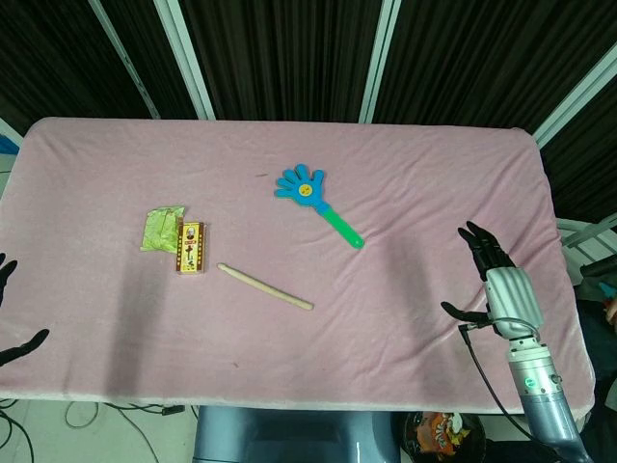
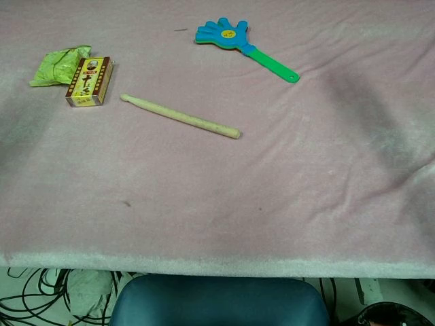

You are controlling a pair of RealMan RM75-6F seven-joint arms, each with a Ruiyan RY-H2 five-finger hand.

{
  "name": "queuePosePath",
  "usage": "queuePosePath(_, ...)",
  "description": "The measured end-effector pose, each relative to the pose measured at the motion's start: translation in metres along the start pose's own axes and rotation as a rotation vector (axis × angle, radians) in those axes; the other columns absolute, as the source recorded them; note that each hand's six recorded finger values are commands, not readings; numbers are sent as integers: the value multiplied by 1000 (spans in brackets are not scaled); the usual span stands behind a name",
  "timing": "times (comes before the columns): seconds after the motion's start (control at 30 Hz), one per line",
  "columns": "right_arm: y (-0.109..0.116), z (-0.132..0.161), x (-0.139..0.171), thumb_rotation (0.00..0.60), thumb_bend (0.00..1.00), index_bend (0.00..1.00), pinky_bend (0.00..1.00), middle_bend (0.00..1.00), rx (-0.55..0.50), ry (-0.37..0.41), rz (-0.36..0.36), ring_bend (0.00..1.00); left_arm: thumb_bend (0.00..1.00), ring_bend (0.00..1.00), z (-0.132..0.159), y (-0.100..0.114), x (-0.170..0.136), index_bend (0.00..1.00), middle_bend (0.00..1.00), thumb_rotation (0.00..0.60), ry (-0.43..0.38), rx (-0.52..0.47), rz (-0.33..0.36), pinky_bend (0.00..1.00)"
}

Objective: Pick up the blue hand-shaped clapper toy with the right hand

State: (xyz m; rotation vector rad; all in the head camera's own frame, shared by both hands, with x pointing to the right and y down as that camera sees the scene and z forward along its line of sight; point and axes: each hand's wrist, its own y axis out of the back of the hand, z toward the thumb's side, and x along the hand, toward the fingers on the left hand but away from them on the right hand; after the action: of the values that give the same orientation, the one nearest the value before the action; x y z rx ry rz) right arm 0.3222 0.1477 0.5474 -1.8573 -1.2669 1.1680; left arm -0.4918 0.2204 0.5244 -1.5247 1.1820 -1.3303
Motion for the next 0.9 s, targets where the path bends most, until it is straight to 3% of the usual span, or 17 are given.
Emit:
queuePosePath(0.67,-12,2,-2,600,102,0,220,0,14,-4,30,0,0,0,-3,1,2,0,0,600,4,-4,5,0)
queuePosePath(0.9,-23,22,-26,600,107,50,220,21,19,18,57,0,0,0,-5,3,2,0,0,600,8,-7,6,0)
